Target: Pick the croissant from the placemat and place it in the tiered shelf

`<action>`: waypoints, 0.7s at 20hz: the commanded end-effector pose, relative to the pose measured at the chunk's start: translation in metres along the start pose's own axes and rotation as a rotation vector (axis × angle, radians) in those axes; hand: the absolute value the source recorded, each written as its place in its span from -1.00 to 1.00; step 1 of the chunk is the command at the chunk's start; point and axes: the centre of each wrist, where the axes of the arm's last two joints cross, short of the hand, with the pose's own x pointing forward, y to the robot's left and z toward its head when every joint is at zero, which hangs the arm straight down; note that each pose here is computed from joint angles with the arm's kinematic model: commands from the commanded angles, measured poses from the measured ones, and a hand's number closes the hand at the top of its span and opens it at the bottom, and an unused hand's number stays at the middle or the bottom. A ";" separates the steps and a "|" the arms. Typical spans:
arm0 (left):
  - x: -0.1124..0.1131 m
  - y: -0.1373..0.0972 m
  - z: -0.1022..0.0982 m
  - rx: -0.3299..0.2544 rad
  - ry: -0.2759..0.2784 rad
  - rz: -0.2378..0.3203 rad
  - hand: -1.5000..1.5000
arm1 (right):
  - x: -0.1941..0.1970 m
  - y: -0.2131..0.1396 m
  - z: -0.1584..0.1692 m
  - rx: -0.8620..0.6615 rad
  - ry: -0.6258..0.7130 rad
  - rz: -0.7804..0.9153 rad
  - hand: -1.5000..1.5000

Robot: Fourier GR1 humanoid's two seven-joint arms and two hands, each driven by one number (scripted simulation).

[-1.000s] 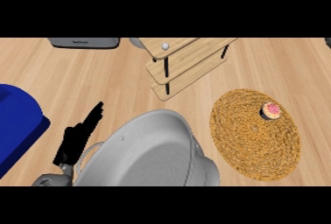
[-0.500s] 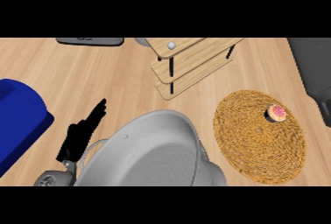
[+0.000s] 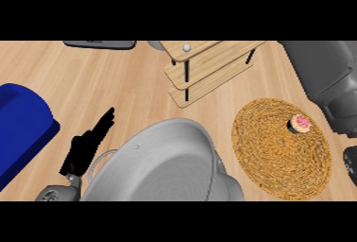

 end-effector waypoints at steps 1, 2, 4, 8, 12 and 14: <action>0.009 -0.007 -0.004 -0.012 -0.012 0.007 0.00 | 0.008 0.032 -0.004 0.122 0.041 -0.355 1.00; 0.010 0.000 -0.006 -0.001 -0.016 -0.012 0.00 | -0.008 0.045 0.000 0.141 0.075 -0.466 -1.00; 0.007 -0.002 -0.006 -0.010 -0.010 -0.004 0.00 | -0.003 0.047 -0.002 0.189 0.102 -0.585 -1.00; 0.009 -0.003 -0.010 0.005 -0.016 -0.013 0.00 | -0.010 0.042 -0.001 0.139 0.076 -0.796 -1.00; 0.005 -0.011 -0.002 0.001 -0.015 0.005 0.00 | -0.014 0.027 -0.001 -0.008 0.059 -0.914 -1.00; 0.006 -0.007 -0.013 -0.019 -0.015 -0.007 0.00 | -0.011 0.024 -0.001 -0.128 0.063 -0.939 -1.00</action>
